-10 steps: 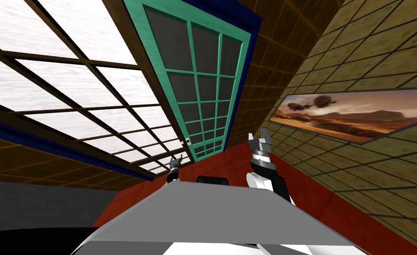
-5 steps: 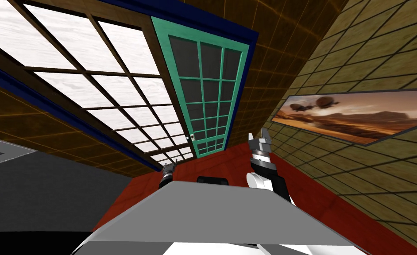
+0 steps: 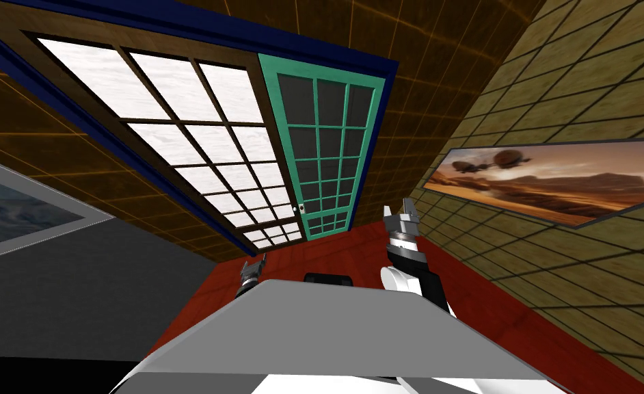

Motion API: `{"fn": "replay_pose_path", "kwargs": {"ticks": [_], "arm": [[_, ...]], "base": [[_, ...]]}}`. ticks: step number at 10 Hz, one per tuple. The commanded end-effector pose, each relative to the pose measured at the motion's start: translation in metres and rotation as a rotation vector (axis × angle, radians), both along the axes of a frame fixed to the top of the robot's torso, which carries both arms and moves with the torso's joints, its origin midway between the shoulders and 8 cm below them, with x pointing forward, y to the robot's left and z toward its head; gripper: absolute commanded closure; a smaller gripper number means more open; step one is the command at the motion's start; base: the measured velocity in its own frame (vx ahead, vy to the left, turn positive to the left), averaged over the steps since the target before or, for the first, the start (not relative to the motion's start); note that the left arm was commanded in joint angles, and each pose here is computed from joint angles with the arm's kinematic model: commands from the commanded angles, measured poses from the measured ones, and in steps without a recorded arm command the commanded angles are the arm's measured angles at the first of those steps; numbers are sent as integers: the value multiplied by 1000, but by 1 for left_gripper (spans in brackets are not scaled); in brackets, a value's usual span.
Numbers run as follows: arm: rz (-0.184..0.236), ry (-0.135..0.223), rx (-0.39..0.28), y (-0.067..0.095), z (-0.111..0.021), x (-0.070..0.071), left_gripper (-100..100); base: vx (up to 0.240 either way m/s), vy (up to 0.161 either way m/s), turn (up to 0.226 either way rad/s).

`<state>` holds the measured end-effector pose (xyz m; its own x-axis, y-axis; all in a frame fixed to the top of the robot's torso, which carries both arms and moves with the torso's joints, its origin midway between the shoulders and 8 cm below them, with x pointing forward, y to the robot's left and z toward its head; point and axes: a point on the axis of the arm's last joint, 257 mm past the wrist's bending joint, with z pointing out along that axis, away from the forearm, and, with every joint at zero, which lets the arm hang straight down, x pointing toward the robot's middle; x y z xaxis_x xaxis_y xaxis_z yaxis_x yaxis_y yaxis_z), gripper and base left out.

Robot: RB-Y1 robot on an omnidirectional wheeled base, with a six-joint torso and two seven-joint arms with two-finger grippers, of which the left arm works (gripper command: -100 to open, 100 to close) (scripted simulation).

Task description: Pull the door open

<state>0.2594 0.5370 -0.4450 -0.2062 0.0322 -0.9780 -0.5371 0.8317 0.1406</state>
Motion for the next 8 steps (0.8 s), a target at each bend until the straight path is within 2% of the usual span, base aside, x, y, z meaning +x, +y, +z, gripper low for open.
{"fn": "replay_pose_path", "kwargs": {"ticks": [1,2,4,5,8], "arm": [[20,21,3,10,-2,-17,-100],[42,41,4,18,-6,-32,-100],[42,41,4,18,-6,-32,-100],[73,61,-8,24,-13,-47,-100],[57,39,-18,14,-11,-31,-100]], "base": [[-96,17,114],[-83,18,93],[-47,11,13],[94,59,62],[159,31,-40]]}}
